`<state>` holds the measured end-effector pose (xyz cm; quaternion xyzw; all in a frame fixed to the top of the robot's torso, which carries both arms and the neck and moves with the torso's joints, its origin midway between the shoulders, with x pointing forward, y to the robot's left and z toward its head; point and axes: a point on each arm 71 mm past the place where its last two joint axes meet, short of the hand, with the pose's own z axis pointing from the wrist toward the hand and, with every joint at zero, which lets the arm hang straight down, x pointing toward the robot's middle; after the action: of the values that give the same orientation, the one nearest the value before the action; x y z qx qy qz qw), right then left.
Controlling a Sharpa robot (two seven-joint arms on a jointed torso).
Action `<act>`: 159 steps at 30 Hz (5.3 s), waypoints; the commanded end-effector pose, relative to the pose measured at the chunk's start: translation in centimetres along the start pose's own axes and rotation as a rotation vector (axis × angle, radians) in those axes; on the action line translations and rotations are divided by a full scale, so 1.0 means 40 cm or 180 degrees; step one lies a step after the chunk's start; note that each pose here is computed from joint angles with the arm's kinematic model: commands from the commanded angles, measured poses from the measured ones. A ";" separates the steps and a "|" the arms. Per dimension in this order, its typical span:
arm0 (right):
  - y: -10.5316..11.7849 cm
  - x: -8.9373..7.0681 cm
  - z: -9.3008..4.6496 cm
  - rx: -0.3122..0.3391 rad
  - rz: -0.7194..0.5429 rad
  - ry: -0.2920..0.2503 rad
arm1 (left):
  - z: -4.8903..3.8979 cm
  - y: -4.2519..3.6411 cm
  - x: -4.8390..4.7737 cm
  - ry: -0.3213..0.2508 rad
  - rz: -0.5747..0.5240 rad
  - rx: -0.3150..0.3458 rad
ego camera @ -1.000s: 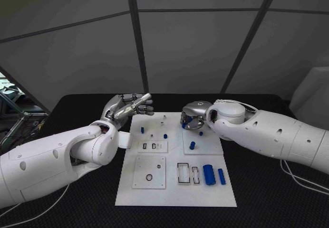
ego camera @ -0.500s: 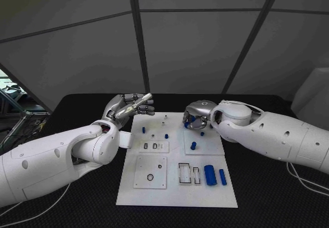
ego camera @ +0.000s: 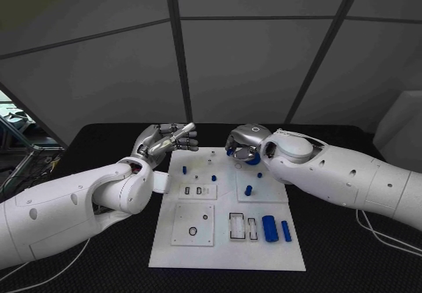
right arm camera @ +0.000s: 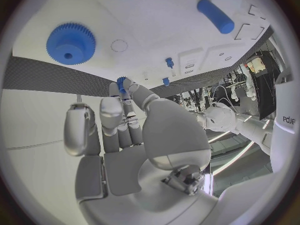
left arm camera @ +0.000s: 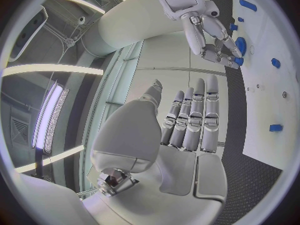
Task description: Assemble the parts on the task board
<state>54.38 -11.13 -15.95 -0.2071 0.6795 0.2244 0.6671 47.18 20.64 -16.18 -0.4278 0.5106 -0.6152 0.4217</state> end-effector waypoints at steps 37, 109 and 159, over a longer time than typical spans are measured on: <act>0.066 0.018 0.115 -0.0068 0.0053 0.0026 | 0.010 -0.004 0.020 0.0084 -0.0025 0.0039; -0.157 -0.019 -0.103 0.0799 0.1076 0.0189 | 0.012 -0.006 -0.028 0.0000 0.0030 0.0036; -0.145 0.039 -0.033 0.0837 0.0692 0.0727 | 0.017 -0.001 -0.030 -0.0003 0.0029 0.0021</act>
<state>56.63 -16.61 -17.62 -0.0564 0.7868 0.1895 0.5847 48.17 21.74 -16.32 -0.4298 0.5103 -0.6093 0.4285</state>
